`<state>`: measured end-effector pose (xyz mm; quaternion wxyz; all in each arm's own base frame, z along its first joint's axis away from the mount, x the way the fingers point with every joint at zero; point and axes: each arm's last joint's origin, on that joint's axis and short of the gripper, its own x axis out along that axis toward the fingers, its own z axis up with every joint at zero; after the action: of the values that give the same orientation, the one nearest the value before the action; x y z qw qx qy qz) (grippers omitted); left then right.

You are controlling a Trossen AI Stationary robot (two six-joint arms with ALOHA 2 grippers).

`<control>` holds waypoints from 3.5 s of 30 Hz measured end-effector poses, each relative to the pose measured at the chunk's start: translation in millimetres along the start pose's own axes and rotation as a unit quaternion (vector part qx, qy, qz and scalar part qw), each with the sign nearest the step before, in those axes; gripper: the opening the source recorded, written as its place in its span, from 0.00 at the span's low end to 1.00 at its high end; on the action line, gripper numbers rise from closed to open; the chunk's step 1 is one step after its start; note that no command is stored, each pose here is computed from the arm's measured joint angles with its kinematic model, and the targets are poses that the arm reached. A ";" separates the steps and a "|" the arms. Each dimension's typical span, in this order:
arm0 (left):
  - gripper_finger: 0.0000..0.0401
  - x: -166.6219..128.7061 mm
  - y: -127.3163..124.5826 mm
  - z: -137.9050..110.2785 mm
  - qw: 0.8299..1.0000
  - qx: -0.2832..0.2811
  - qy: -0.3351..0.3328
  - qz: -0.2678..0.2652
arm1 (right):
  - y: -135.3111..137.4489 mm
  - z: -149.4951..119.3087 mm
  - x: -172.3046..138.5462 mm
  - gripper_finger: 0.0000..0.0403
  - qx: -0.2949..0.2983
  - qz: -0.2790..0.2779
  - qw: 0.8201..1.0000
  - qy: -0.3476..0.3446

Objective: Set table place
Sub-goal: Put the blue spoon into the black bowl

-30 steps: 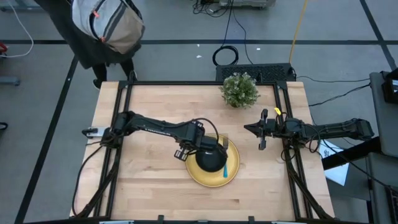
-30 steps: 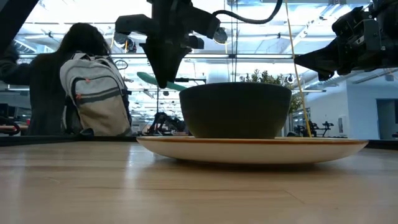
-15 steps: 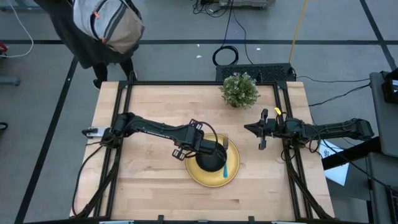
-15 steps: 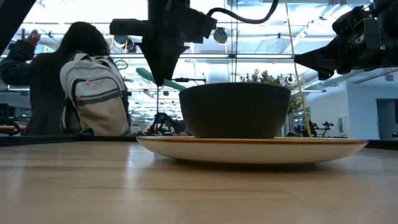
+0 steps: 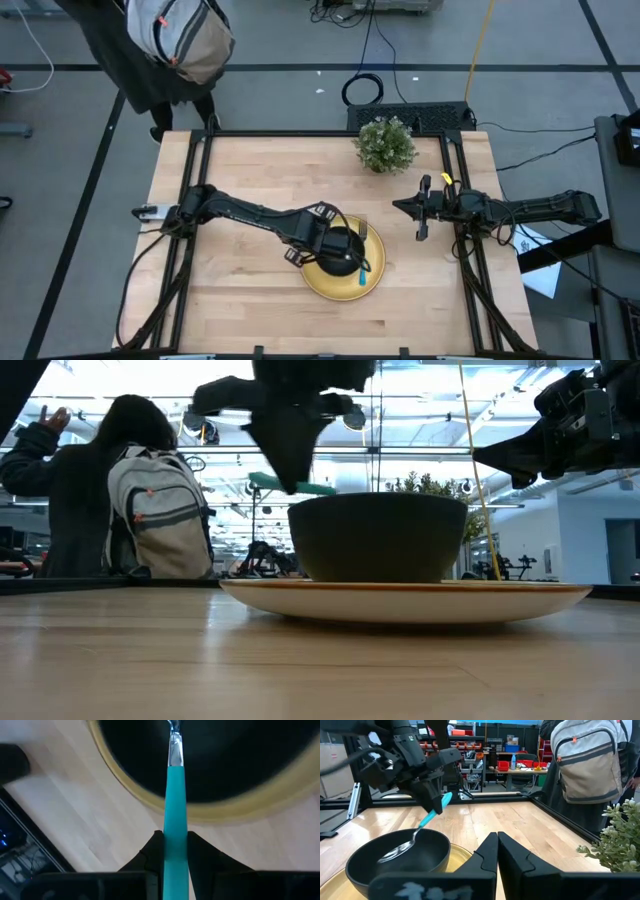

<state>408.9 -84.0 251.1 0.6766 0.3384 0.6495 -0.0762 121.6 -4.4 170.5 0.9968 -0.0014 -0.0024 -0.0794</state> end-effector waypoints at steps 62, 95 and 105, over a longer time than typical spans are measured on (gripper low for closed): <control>0.14 7.5 -15.9 5.6 0.992 -0.063 0.095 -0.048 | 0.1 -2.0 0.7 0.00 0.008 0.000 1.000 0.010; 0.14 24.8 -23.2 16.4 0.984 0.014 0.149 0.097 | 0.1 -2.1 0.8 0.00 0.013 0.000 1.000 0.011; 0.14 20.0 -32.8 20.8 0.981 0.037 0.146 0.122 | 0.1 -2.1 0.8 0.00 0.015 0.000 1.000 0.011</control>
<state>411.2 -113.8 219.2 0.5660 0.4473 0.6917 0.0326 122.4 -4.5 168.4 0.9967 0.0143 0.0070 -0.0796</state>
